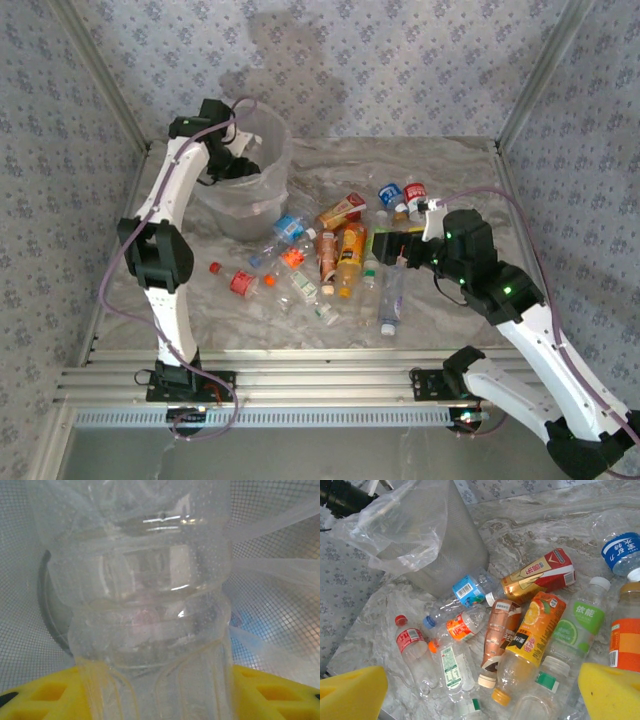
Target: Put the plastic bottles in the bin
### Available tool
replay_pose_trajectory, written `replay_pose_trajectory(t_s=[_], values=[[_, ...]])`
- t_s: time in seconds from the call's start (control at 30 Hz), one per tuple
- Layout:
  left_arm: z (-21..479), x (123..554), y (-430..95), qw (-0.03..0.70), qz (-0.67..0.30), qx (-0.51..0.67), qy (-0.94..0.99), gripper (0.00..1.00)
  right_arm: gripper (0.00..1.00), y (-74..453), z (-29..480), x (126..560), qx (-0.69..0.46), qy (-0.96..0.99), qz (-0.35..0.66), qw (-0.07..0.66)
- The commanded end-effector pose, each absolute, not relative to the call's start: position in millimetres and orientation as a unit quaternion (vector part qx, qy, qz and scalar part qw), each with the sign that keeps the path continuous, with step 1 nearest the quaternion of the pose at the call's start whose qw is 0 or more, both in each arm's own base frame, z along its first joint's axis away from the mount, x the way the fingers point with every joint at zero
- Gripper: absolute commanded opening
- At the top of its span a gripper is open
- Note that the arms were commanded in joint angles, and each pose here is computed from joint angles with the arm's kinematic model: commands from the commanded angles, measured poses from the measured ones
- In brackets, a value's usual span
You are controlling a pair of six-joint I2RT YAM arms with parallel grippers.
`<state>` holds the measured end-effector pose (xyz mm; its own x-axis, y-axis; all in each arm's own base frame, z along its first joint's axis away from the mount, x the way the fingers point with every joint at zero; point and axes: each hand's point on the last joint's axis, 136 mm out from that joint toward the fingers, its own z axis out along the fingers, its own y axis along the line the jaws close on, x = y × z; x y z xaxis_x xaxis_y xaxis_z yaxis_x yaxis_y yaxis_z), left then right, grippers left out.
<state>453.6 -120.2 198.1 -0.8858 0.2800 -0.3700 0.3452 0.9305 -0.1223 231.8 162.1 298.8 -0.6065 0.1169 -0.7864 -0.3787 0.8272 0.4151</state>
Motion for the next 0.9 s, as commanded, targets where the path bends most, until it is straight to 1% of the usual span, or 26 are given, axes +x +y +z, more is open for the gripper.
replay_pose_trajectory(t_s=[0.0, 0.3, 0.53, 0.87], values=[[178, 452, -124, 0.147, -0.104, 0.156, 0.971, 0.58, 1.00, 156, 289, 231, -0.062, 0.860, 0.272, 0.427], [158, 454, -129, 0.135, -0.096, 0.155, 0.974, 0.59, 1.00, 156, 281, 231, -0.058, 0.865, 0.270, 0.418], [158, 455, -130, 0.134, -0.096, 0.152, 0.974, 0.67, 1.00, 156, 276, 231, -0.059, 0.869, 0.268, 0.413], [175, 454, -132, 0.147, -0.104, 0.149, 0.972, 0.78, 1.00, 157, 275, 231, -0.059, 0.871, 0.267, 0.409]])
